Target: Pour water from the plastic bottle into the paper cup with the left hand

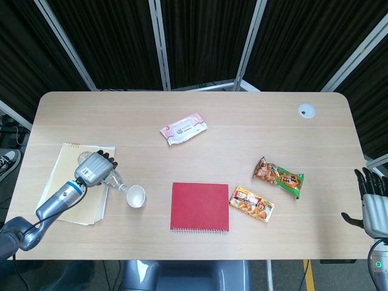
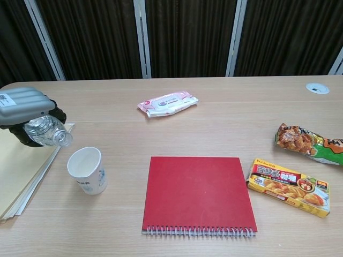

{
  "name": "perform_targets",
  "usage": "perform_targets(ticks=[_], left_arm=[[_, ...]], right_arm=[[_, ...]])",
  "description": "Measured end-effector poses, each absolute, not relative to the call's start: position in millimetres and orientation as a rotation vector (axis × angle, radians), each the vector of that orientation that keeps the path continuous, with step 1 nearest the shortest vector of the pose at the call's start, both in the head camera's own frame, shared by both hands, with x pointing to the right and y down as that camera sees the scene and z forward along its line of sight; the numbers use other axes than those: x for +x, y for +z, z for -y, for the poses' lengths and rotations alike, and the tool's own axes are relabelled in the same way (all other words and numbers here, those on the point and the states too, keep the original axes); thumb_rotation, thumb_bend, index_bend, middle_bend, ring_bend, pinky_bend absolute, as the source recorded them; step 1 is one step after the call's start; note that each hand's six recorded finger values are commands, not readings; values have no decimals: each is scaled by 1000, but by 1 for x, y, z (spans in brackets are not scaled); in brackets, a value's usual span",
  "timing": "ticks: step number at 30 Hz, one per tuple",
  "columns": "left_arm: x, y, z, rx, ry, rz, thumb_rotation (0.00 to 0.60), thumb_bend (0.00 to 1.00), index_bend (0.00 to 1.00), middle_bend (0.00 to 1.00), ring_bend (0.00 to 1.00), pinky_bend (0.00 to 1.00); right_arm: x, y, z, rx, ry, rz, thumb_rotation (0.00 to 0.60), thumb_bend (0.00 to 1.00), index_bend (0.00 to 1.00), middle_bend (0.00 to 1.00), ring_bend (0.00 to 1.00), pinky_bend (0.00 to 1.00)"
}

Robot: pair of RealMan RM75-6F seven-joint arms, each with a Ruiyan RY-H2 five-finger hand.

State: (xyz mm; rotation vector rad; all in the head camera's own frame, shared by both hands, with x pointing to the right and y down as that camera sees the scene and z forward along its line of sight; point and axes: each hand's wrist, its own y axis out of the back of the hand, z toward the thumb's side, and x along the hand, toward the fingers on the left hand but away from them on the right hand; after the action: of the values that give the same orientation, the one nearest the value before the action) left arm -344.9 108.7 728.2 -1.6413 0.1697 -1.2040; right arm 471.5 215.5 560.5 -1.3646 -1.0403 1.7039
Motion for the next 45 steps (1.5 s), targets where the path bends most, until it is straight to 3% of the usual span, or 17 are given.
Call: perform_targets(ticks=[45], left_arm=[[-338,713,-103,-1552,-1170,-157,600,379,595,461,367,367]], right_arm=[[473,560,-215,-1362,1711,1041,600,0,0,0,0,0]])
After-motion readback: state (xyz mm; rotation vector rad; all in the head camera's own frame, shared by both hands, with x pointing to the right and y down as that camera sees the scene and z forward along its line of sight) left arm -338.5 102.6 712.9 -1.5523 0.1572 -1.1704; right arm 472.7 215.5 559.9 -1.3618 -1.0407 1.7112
